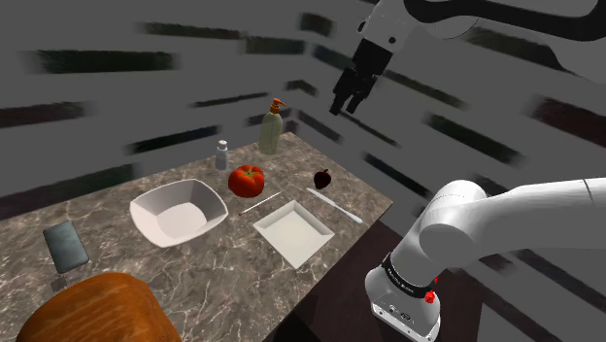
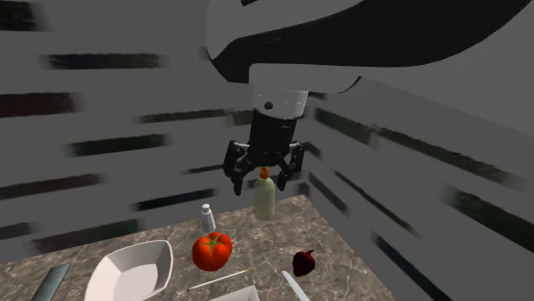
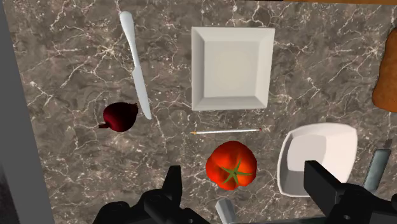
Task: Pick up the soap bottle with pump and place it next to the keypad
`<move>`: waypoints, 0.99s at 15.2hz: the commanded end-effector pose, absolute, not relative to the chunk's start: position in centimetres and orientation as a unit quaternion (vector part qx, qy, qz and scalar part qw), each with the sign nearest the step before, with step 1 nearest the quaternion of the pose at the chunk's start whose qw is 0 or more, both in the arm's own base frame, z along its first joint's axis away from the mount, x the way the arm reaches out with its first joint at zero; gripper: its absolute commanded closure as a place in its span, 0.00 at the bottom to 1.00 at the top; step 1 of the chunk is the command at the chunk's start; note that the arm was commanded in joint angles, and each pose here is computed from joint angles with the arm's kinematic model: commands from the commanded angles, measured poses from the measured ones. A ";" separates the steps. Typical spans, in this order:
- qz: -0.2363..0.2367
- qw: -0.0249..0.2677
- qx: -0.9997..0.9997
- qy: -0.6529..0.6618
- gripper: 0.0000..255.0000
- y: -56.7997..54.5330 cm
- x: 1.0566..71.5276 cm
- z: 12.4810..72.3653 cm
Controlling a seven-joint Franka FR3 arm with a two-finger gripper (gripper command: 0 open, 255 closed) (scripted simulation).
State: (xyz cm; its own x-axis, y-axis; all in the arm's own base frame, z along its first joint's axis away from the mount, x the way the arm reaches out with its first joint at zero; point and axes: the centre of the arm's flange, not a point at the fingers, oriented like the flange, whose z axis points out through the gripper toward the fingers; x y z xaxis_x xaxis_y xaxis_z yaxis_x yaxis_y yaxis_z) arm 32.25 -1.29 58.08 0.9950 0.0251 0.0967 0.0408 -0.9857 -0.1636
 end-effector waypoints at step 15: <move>-0.033 0.049 -0.998 0.006 0.00 -6.4 48.9 52.0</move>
